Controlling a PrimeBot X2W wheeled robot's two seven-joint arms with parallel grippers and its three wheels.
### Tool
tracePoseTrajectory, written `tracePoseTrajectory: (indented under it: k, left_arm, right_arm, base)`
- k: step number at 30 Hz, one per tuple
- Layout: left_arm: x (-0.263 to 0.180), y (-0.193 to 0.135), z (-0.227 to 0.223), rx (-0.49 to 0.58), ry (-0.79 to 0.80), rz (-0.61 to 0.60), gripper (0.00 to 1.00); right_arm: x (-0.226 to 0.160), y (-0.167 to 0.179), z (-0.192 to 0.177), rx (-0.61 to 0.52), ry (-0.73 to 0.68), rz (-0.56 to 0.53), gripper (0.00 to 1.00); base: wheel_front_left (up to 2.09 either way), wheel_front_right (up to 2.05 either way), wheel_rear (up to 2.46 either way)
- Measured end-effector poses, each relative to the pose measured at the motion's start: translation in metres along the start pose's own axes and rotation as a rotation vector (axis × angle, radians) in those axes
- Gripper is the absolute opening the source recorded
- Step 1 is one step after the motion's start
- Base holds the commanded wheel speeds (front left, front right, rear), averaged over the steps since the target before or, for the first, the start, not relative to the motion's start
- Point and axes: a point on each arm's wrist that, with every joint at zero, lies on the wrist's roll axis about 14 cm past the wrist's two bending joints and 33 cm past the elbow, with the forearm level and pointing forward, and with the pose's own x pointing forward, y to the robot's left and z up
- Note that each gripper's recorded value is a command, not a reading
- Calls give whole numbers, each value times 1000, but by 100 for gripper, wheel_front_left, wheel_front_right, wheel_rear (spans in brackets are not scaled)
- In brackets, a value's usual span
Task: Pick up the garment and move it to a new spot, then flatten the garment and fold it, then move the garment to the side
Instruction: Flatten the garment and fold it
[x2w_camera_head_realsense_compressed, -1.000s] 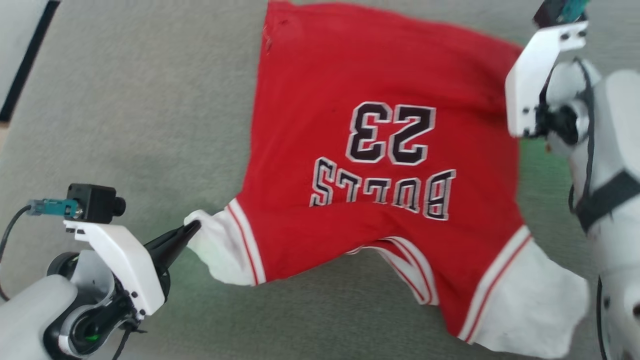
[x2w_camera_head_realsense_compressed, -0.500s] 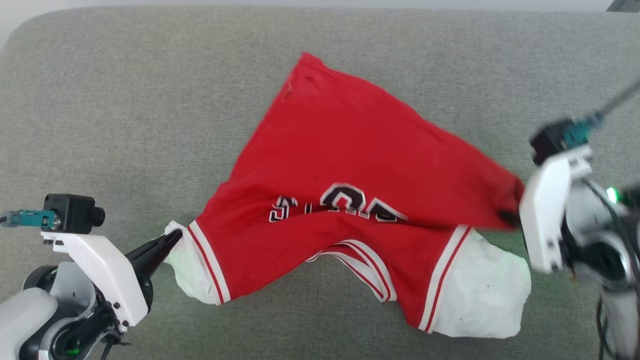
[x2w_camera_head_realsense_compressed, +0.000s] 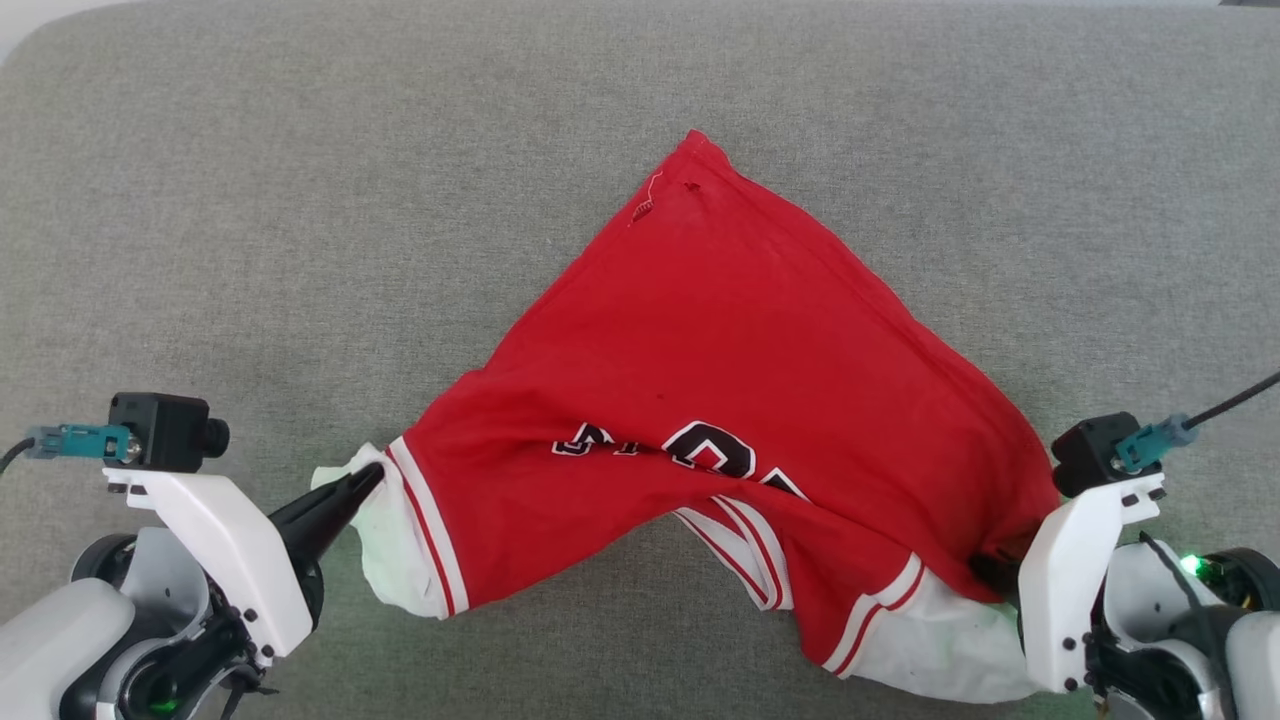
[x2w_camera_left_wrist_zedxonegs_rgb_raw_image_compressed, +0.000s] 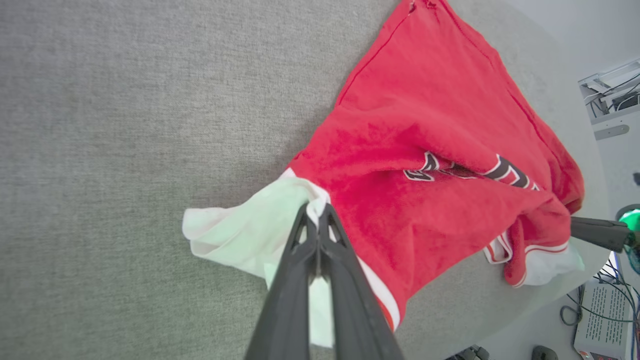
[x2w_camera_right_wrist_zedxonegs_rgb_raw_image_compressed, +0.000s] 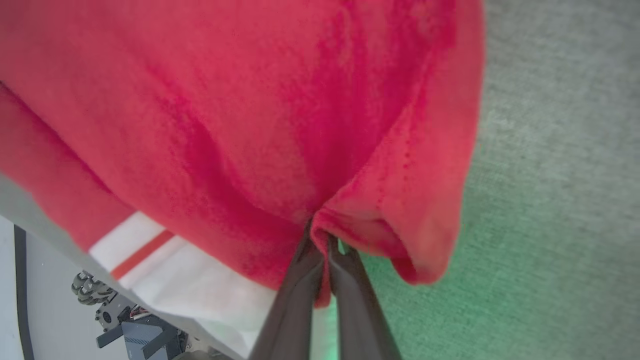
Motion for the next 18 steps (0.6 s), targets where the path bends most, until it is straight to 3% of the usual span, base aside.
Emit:
tracePoseTrajectory:
  k: [7,18]
  left_arm:
    - [-2,2,-1,-2,-10,0,0]
    - [-12,2,-6,-8,-16,4,0]
  right_arm:
    - [-1,-1,13,-9,-84,-16,100]
    - [-62,16,73,-82,-339,-31,100]
  base:
    - [0,0,0]
    - [0,0,0]
